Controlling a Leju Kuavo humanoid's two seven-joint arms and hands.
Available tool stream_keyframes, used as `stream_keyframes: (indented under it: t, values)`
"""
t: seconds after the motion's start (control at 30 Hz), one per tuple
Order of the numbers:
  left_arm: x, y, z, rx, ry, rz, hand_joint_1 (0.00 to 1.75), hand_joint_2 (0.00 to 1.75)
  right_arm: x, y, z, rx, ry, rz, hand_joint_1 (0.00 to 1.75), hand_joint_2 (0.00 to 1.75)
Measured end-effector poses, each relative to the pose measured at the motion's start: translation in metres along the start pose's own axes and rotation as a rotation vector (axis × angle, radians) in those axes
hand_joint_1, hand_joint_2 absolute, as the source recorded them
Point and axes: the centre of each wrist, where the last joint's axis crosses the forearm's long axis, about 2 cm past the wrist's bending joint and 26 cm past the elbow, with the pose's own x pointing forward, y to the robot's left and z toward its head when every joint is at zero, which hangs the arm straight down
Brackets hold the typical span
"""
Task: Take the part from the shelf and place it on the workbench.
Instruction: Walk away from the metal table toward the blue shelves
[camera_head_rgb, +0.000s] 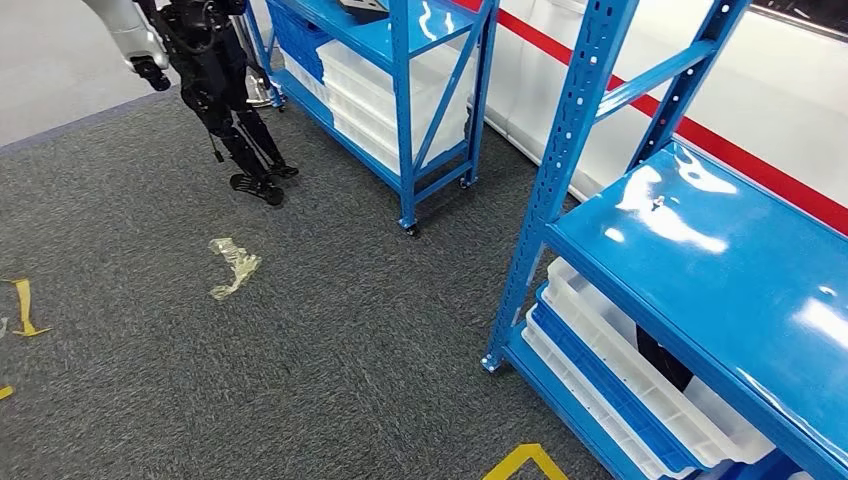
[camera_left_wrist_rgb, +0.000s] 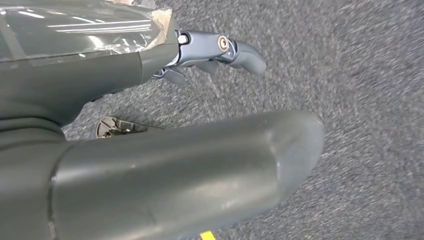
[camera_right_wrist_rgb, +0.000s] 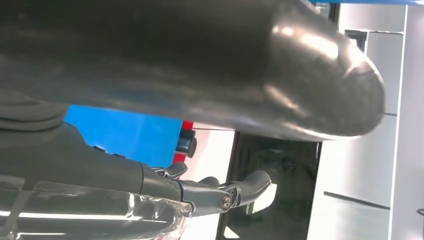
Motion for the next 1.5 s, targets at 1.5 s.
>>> stream_keyframes:
  t: [1.5]
  values:
    - [0.014, 0.016, -0.004, 0.054, 0.009, 0.043, 0.0, 0.0, 0.014, 0.088, -0.011, 0.032, -0.043, -0.106, 0.0, 0.0]
